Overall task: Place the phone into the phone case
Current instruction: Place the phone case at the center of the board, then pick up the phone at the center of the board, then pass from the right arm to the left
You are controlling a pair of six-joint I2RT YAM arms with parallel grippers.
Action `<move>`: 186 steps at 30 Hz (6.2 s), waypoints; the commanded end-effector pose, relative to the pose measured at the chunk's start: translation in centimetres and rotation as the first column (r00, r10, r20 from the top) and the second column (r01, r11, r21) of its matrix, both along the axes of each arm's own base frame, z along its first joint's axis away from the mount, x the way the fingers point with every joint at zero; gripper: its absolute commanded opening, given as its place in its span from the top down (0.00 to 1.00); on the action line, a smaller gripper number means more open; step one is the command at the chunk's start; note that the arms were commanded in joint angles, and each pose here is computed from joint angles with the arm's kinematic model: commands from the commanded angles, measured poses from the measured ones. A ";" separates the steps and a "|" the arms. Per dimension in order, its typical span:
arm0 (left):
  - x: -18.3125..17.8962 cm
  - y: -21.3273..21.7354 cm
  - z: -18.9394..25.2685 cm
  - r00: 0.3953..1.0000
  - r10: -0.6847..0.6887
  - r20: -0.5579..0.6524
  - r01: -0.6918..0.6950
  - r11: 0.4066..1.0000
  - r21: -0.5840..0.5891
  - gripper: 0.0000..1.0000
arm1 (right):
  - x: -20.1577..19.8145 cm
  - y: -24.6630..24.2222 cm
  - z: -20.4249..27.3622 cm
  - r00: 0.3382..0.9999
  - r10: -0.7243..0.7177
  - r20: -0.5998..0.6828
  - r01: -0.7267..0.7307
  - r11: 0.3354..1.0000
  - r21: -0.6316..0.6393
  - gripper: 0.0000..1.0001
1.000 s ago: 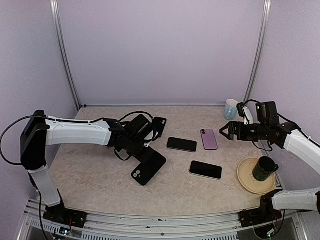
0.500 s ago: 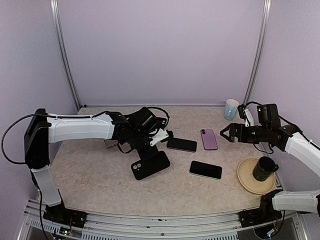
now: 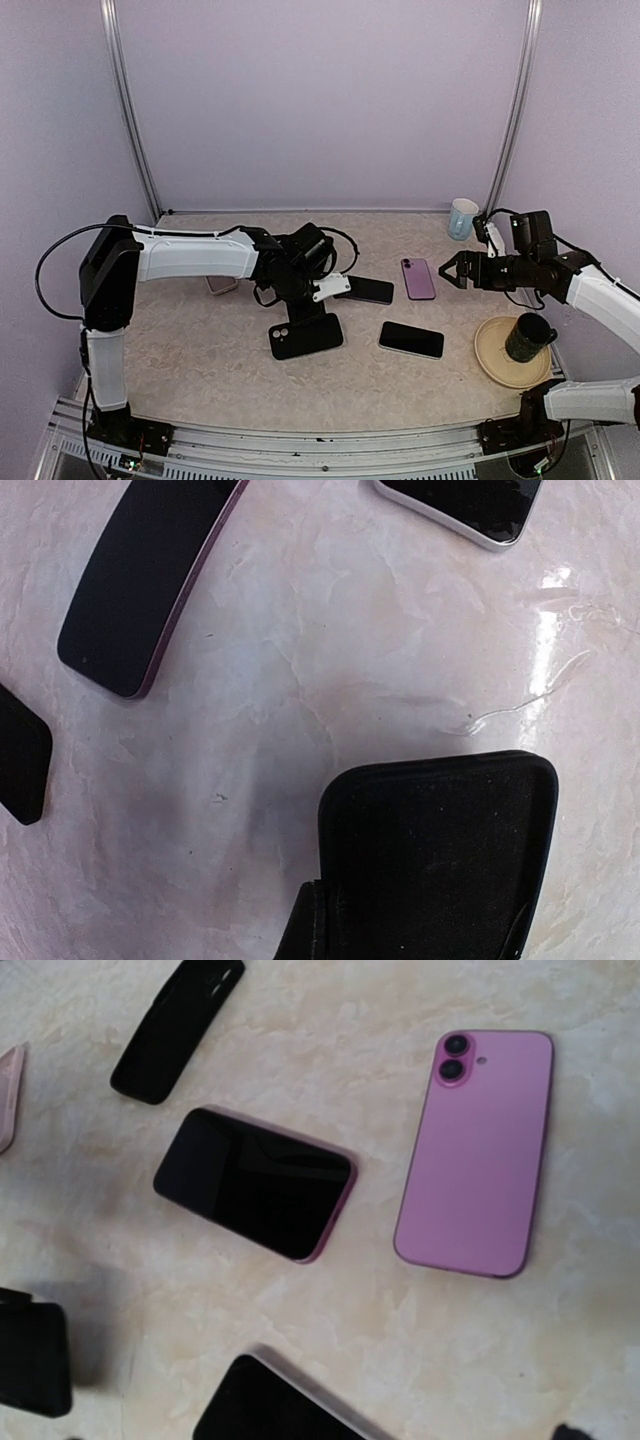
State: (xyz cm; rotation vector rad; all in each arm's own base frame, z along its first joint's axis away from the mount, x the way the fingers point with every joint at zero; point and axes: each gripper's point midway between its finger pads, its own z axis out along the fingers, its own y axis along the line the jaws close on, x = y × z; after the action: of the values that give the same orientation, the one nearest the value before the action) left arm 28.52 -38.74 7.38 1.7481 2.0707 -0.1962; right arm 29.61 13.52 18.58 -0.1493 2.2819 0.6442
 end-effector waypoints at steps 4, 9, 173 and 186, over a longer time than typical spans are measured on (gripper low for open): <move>0.0 -1.2 -1.8 0.998 -0.057 -0.019 0.058 0.997 0.049 1.00 | 0.0 0.4 -0.2 1.000 0.011 -0.001 -0.011 1.000 -0.004 0.00; -0.2 -1.3 -2.4 0.998 -0.062 -0.022 0.063 0.997 0.048 1.00 | 0.2 0.3 -0.5 1.000 0.008 -0.004 -0.008 1.000 -0.008 0.00; 0.7 8.6 10.1 0.552 0.562 -0.616 -0.827 0.270 -0.494 0.01 | 4.0 25.0 -2.7 0.479 0.821 0.309 -0.584 0.562 -0.586 0.59; 0.2 5.8 9.5 0.590 0.443 -0.675 -0.807 0.319 -0.496 0.09 | -3.1 28.6 1.0 0.373 0.832 0.410 -0.579 0.554 -0.598 0.58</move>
State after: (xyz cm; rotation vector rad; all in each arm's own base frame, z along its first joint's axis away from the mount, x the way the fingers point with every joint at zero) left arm 28.62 -31.86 15.83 0.2020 2.3031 -1.0419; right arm 27.06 41.16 15.48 -1.5238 1.5768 0.4427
